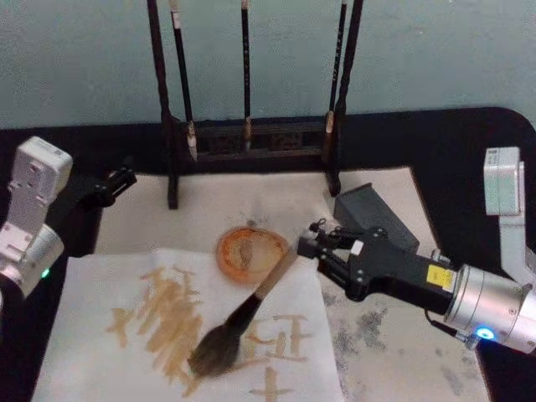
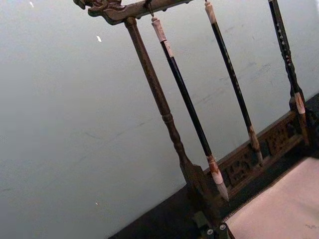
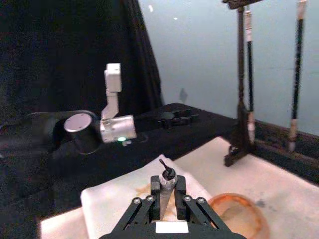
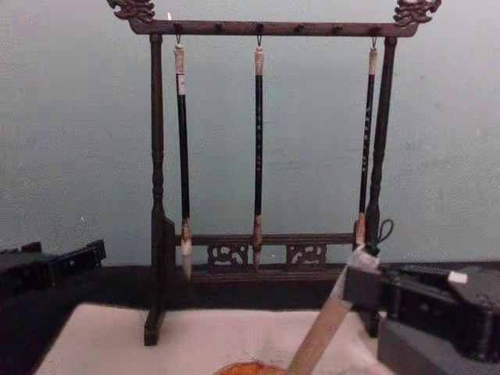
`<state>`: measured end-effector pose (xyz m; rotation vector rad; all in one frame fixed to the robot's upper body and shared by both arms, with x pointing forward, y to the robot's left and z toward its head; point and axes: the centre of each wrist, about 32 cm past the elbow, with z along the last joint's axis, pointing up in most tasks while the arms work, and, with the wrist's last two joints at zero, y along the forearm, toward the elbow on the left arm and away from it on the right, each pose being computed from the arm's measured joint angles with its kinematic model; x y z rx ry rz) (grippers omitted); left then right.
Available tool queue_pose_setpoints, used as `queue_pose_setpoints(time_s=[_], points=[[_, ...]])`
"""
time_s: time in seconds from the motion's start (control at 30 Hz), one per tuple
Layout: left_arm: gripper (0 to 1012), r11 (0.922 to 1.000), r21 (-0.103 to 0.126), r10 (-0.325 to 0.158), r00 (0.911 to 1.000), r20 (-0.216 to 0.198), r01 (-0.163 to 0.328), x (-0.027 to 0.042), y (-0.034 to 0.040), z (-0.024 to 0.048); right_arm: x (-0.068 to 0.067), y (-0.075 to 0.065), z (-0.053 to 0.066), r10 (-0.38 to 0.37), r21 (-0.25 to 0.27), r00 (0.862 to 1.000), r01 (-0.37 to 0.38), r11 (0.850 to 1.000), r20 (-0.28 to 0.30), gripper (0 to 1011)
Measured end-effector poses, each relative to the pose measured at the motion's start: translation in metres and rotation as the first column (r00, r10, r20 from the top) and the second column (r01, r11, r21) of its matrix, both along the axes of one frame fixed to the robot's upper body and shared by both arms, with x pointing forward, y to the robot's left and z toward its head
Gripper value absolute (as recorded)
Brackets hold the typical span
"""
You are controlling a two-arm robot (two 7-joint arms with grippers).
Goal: Pick up the brush from the inkstone, write on the paper, then place the brush back to its original position.
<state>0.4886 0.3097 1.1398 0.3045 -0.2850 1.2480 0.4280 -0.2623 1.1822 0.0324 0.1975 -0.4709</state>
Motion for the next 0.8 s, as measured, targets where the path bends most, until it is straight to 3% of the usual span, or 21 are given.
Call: queue_pose_setpoints(time_s=[0.53, 0.8], points=[[1002, 1.0, 0.0, 0.0, 1.0, 0.0, 0.0, 0.0, 0.0, 0.0, 0.008, -0.009, 0.004, -0.054, 0.035, 0.999, 0.054, 0.998, 0.006, 170], [1002, 1.0, 0.0, 0.0, 1.0, 0.0, 0.0, 0.0, 0.0, 0.0, 0.018, -0.011, -0.001, -0.071, 0.046, 0.997, 0.072, 0.996, -0.027, 170]])
